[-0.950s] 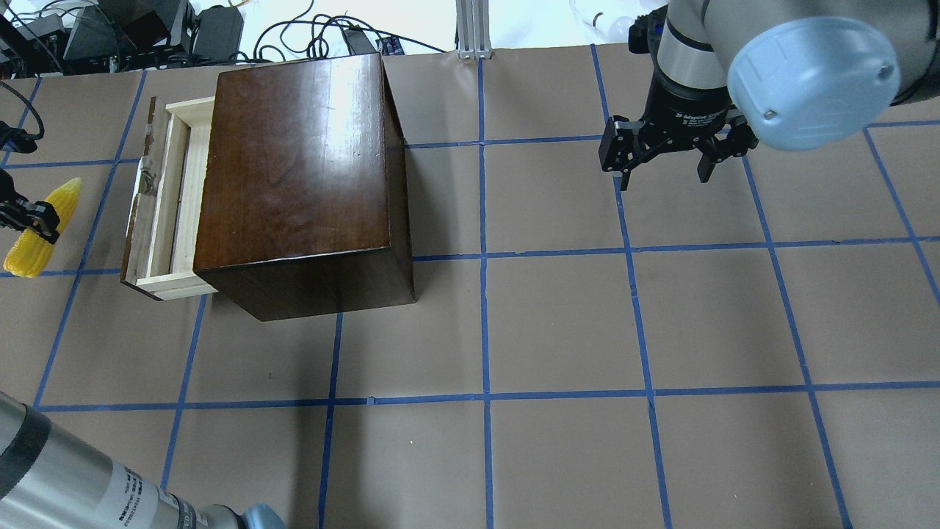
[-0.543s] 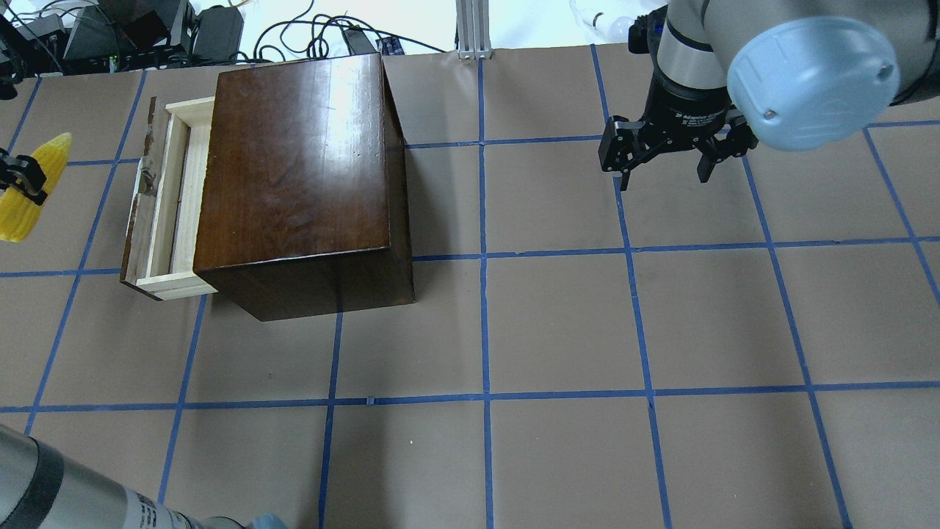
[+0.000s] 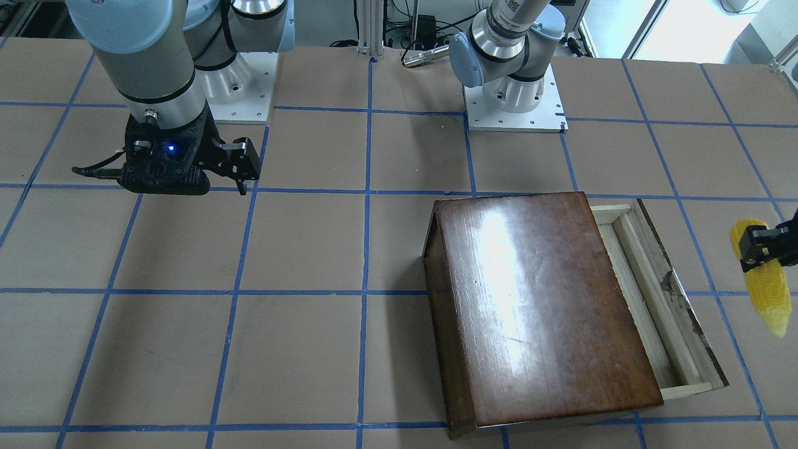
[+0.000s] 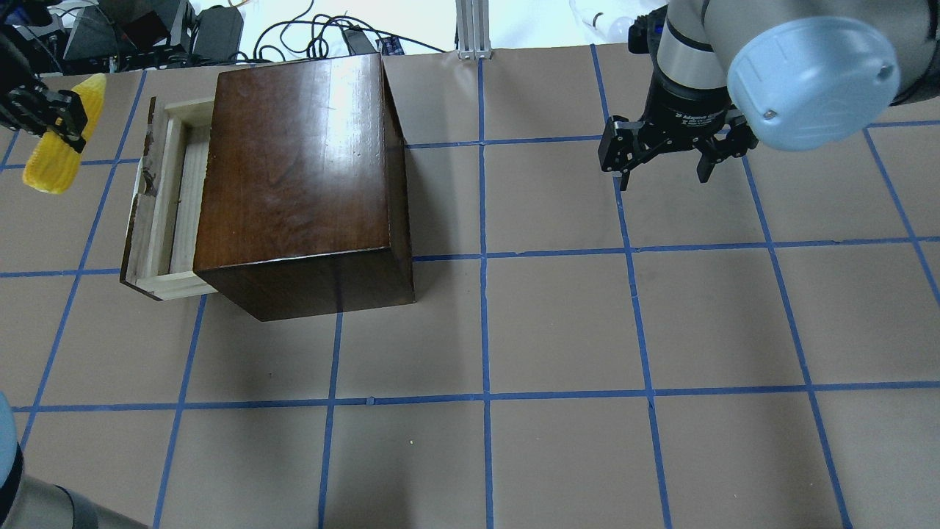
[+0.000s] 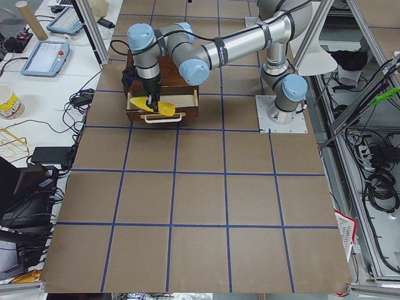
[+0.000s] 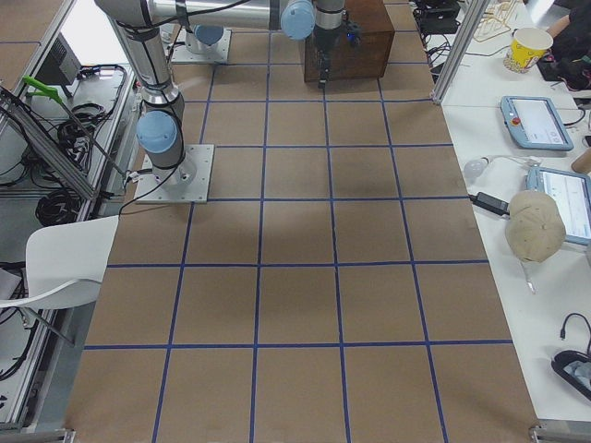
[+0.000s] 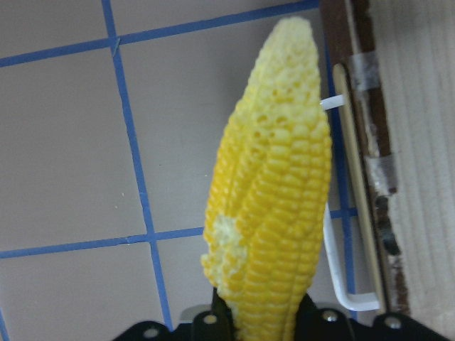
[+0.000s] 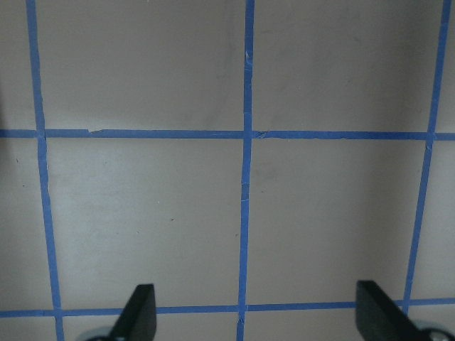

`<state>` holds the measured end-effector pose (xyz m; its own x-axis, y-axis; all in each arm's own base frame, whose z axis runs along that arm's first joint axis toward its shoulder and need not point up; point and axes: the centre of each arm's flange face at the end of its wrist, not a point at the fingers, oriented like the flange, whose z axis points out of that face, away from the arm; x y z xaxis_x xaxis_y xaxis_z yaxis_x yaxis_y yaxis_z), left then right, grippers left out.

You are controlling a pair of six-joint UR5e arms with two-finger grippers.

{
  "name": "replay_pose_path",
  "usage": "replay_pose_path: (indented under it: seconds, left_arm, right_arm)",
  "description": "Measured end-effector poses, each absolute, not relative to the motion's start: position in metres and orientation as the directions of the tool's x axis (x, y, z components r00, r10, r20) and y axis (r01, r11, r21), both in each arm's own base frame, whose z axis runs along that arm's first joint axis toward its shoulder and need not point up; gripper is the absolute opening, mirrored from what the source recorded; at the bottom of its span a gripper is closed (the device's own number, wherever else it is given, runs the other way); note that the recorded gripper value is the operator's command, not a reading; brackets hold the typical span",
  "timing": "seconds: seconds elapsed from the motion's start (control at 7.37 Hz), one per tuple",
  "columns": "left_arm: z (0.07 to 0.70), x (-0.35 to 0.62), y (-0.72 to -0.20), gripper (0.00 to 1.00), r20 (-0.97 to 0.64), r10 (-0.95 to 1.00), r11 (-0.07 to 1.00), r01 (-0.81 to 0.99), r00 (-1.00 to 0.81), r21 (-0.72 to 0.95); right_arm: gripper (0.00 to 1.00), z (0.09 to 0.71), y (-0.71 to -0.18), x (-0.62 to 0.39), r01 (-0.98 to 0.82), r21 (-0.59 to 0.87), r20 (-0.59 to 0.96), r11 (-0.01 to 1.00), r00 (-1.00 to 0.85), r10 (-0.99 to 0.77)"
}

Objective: Open drawer and put corn inside
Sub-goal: 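Lift the corn cob and carry it over the open drawer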

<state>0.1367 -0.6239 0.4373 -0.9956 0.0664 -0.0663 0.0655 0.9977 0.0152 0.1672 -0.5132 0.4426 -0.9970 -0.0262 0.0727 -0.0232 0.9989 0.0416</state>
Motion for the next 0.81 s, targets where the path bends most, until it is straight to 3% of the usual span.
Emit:
replay_pose_path:
  seconds: [0.81]
  left_arm:
    - [0.397,0.089,-0.635,0.00,0.030,-0.180,0.982,-0.178,-0.983,0.058]
  right_arm:
    - [1.00,0.443,-0.513,0.167,-0.023,0.040,0.073,0.999,-0.997,-0.026]
